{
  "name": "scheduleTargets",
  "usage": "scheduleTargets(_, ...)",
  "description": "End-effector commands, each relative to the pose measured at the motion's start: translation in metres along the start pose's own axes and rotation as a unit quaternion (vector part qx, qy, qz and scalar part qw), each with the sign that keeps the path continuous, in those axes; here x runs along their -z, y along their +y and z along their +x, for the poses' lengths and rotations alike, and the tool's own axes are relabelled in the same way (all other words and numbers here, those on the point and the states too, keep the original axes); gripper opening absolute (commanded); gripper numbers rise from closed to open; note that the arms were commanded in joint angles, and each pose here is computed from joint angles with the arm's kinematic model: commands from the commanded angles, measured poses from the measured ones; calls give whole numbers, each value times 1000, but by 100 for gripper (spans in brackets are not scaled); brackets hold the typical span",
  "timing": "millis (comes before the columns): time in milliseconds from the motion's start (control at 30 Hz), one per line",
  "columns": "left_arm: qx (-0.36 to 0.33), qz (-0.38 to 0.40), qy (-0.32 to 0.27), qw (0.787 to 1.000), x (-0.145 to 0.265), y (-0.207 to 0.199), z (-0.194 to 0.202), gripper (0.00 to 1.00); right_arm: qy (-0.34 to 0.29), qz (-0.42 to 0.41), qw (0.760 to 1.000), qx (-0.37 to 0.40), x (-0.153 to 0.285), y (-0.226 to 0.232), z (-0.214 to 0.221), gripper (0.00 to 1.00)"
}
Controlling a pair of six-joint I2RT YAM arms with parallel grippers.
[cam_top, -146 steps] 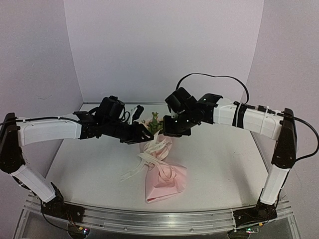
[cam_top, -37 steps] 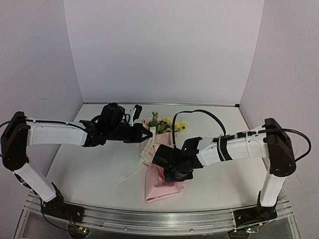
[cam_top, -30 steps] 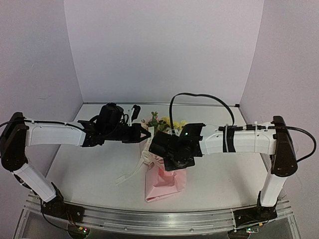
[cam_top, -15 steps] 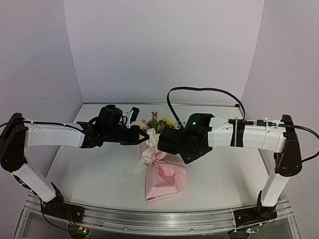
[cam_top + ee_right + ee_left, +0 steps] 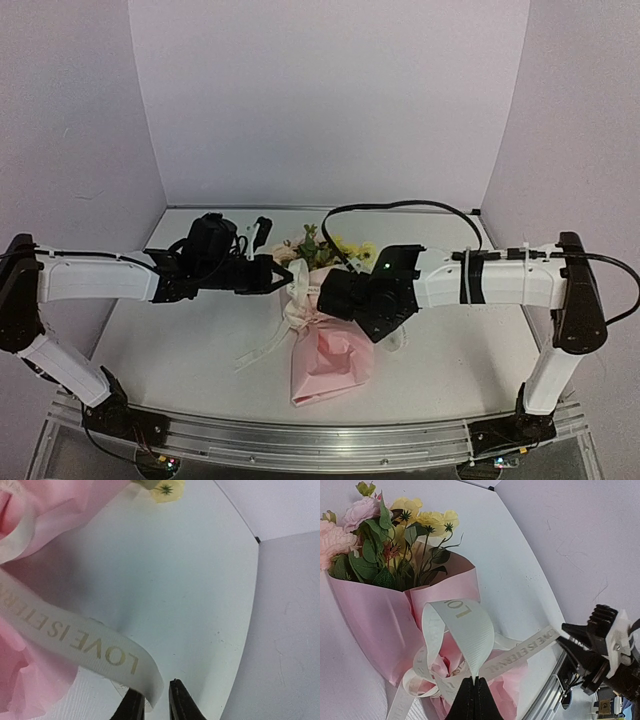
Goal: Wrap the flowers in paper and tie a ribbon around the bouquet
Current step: Cross the half-tied ribbon over the folded bouquet.
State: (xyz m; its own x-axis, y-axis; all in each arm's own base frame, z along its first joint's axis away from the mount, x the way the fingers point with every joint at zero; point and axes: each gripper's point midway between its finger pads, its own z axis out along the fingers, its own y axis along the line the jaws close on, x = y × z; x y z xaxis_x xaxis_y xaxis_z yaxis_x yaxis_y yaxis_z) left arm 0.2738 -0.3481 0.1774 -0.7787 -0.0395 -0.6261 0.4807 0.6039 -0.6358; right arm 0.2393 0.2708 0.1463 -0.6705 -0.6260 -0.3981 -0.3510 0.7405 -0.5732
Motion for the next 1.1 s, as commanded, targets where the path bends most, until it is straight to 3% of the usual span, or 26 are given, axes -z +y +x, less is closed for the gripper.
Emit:
scheduleTargets(0,-3,2,-23,1000,14,-4,-8,0,-48,-149,987,-38,27,43,-24,30)
scheduleTargets(100,1,0,-21,1000,16,-1,-4,0,-59,-164,983,-49,31,50,-35,47)
scheduleTargets(333,7,-13,-27,1000,20,3,-5,0,-75,-239,967,-48,40,82,-58,61)
scheduleTargets(600,24,-57,-38,997,25,18,-9,0,-31,-280,955,-94,1,76,-35,63)
scheduleTargets(833,25,-54,-40,997,25,15,-11,0,3,-286,948,-139,-26,70,-11,55)
scheduleTargets(1067,21,-47,-39,998,24,11,-14,0,-2,-282,947,-156,-33,70,-17,49)
